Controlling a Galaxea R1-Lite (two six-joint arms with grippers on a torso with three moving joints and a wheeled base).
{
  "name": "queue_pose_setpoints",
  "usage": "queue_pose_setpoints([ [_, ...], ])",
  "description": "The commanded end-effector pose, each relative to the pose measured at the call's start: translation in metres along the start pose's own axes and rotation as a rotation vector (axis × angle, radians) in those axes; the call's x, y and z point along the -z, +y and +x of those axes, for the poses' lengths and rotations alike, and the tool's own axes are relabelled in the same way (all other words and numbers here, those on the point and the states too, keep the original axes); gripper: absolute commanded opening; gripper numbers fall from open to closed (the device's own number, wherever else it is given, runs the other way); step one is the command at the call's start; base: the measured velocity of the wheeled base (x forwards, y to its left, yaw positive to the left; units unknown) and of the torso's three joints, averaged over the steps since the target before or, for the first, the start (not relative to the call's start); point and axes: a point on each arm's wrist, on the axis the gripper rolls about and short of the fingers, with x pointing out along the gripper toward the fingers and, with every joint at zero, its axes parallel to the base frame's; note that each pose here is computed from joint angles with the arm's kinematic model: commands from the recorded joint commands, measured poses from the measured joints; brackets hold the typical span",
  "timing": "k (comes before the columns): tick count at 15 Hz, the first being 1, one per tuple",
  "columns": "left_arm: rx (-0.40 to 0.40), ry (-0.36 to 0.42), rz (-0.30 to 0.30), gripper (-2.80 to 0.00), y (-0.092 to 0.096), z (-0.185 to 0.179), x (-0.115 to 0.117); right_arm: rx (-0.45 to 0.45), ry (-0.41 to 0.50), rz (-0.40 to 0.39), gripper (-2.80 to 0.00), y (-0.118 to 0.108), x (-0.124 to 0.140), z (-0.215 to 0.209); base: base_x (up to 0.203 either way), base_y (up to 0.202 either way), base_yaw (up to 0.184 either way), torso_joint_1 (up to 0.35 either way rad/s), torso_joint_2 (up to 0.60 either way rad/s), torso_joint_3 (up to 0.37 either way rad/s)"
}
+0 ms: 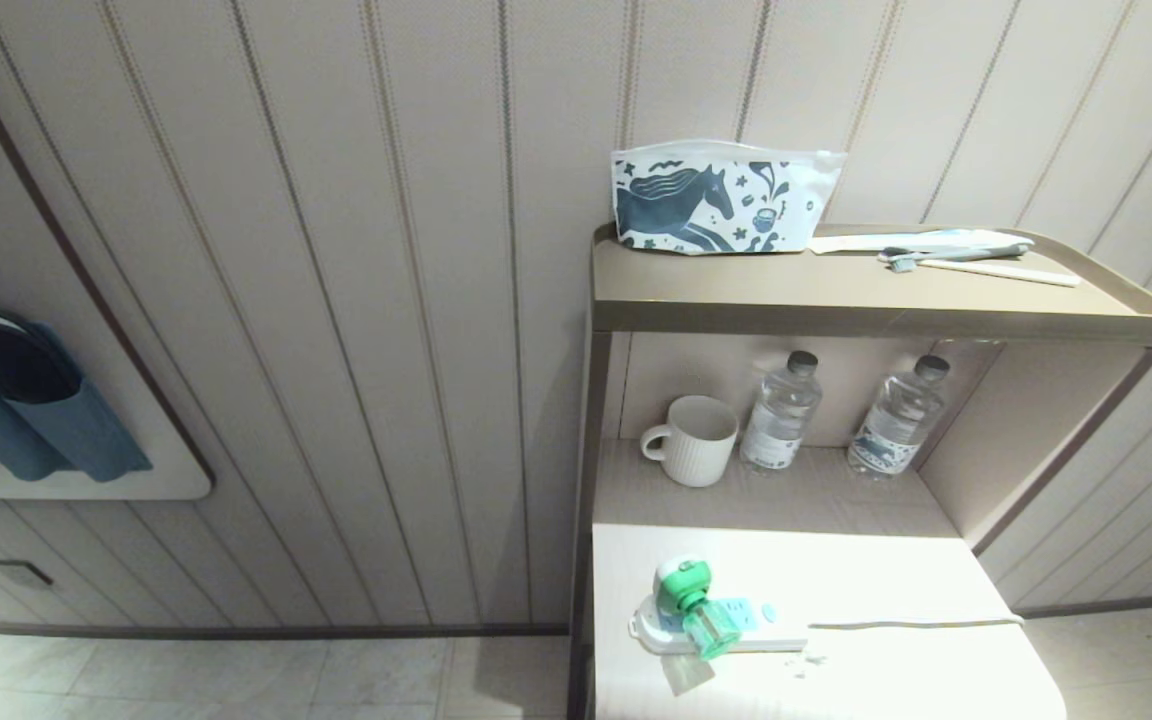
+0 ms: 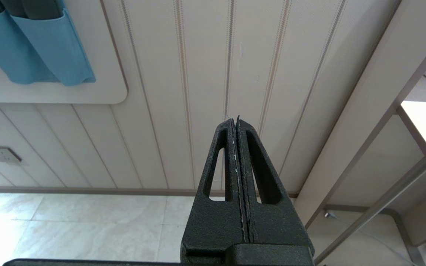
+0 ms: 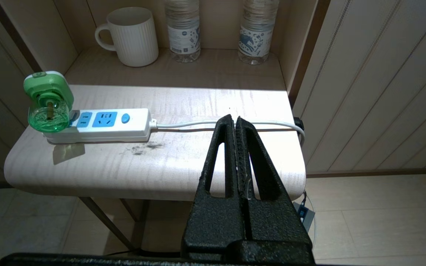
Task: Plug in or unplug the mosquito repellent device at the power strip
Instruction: Hold the socket with your left hand and unplug it with your right hand
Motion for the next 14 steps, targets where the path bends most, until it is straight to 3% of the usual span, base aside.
queue_pose_setpoints([
  [1, 0.0, 0.002, -0.001, -2.8, 0.0, 0.0, 0.0, -0.002, 0.0, -0.003, -2.8, 0.0, 0.0, 0.0, 0.0, 0.0, 0.0, 0.0, 0.0, 0.0],
  [6, 0.0, 0.002, -0.001, -2.8, 0.0, 0.0, 0.0, -0.006, -0.019, -0.014, -2.8, 0.0, -0.014, -0.006, 0.0, 0.0, 0.0, 0.0, 0.0, 0.0],
  [10, 0.002, 0.002, 0.002, -2.8, 0.0, 0.0, 0.0, -0.081, -0.051, -0.014, -2.8, 0.003, -0.083, -0.041, 0.0, 0.0, 0.0, 0.0, 0.0, 0.0],
  [14, 0.002, 0.002, 0.002, -2.8, 0.0, 0.0, 0.0, -0.13, 0.114, 0.003, -2.8, 0.007, -0.141, -0.012, 0.0, 0.0, 0.0, 0.0, 0.0, 0.0],
])
